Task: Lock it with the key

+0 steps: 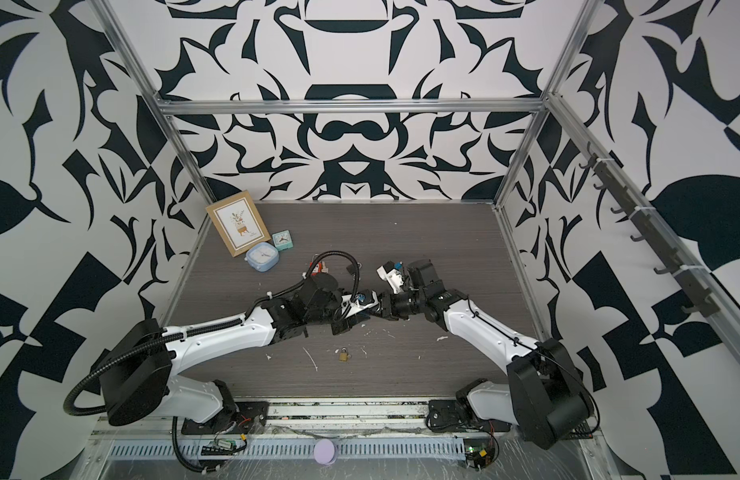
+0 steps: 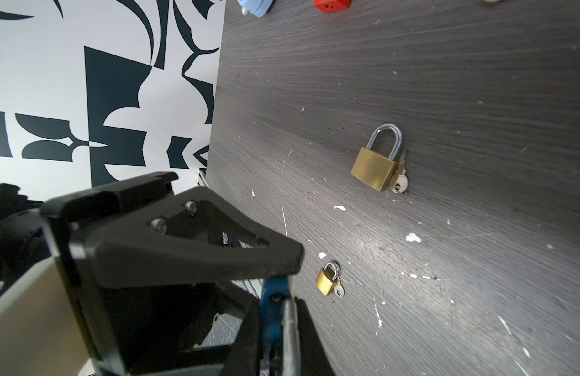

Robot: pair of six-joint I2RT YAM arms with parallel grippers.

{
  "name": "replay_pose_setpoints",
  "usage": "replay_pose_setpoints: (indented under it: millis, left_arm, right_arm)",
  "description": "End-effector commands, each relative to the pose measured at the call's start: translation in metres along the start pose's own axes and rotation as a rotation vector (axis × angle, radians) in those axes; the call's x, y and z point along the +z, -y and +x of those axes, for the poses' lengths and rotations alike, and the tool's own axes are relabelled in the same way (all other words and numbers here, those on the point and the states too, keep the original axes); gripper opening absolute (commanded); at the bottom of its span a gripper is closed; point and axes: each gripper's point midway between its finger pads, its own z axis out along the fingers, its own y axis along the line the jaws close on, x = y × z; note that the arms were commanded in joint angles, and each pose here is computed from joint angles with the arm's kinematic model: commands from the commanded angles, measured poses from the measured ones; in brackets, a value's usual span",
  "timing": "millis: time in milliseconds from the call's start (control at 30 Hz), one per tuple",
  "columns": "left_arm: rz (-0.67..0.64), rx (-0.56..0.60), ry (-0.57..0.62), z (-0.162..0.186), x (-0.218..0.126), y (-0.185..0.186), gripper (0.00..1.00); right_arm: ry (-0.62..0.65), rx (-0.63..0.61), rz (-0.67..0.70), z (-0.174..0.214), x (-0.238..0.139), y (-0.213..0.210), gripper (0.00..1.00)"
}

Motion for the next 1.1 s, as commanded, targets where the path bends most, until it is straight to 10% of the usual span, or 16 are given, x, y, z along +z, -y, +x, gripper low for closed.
replay_pose_setpoints:
  millis: [0,100,433,1067]
  left_arm:
    - [-0.018,0.001,-0.005,-0.004,0.0,-0.006,0.19]
    - [-0.03,0.001,-0.016,-0.001,-0.001,-0.008,0.0]
    - [-0.02,0.103,-0.01,0.004,-0.008,-0.002,0.0]
    - [0.091,0.131,0.051,-0.006,-0.017,0.003,0.0]
  right_arm:
    - [0.017,-0.051,-0.054,-0.007,-0.002,-0.019,0.0]
    - [0.03,-0.052,-0.041,-0.008,-0.003,-0.018,0.02]
    - [0.099,-0.051,0.05,-0.009,-0.027,-0.01,0.41]
    - [0.053,-0.056,-0.035,0.009,-0.032,-0.014,0.24]
